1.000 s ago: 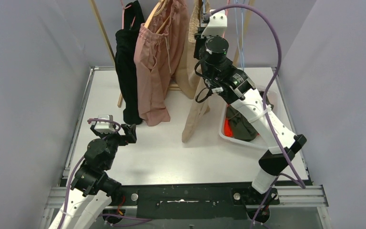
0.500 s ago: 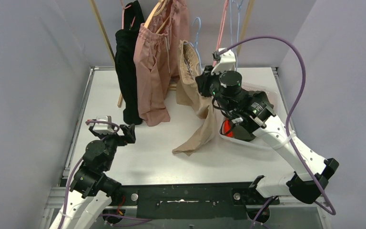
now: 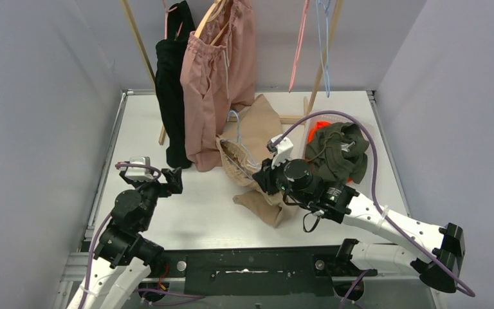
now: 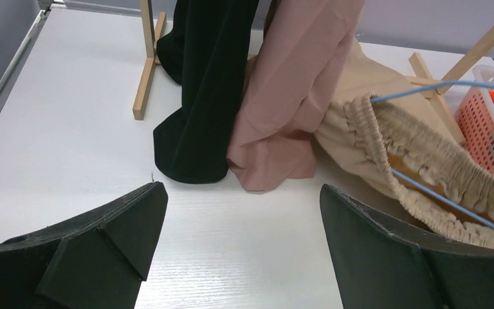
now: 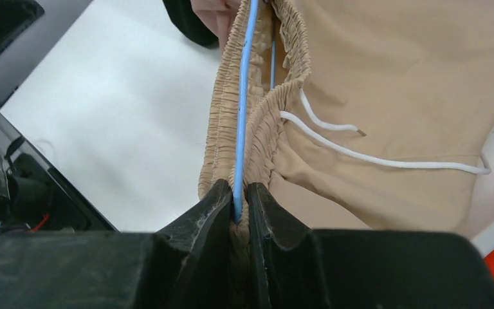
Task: Remove the shorts from the hanger
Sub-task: Pick up the hanger from the clothes rod.
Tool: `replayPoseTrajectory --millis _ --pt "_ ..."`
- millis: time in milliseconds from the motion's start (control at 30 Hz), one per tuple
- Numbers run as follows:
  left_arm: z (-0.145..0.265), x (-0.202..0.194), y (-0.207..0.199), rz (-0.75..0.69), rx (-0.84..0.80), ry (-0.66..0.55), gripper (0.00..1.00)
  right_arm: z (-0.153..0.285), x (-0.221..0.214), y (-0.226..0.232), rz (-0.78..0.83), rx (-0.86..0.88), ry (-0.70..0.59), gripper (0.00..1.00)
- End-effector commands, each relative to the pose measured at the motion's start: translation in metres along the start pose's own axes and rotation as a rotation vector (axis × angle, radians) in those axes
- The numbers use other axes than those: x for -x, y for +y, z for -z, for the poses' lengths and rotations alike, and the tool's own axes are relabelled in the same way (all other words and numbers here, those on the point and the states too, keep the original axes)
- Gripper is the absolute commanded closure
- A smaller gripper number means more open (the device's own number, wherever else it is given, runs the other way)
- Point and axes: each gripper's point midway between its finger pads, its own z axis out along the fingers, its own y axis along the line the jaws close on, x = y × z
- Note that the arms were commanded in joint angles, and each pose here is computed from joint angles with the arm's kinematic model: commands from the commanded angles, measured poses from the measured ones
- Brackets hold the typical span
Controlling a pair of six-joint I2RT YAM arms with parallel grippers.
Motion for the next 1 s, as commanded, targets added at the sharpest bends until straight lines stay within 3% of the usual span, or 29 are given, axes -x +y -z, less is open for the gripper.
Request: replayPoseTrajectory --millis 0,200,500,733,967 --pt "0.003 0.022 -0.008 0.015 -0.039 -0.063 0.09 0.02 0.037 0.009 -0.045 0.034 -0.141 1.0" --pt "0.005 0.03 -0.015 0.013 -0.072 -0.08 0.09 0.044 0.022 0.034 -0.041 0.232 -0.134 1.0" --pt "0.008 0.037 -0.003 0.021 -0.005 -0.08 0.09 0.106 0.064 0.094 0.019 0.552 -0.346 1.0" --pt "0.01 0.038 0.013 0.028 0.082 -0.089 0.09 0.136 0.121 0.091 0.117 0.48 -0.409 1.0" --pt "0.012 0.043 0.017 0.037 0.102 -0.107 0.09 0.145 0.14 0.083 0.202 0.413 -0.398 1.0"
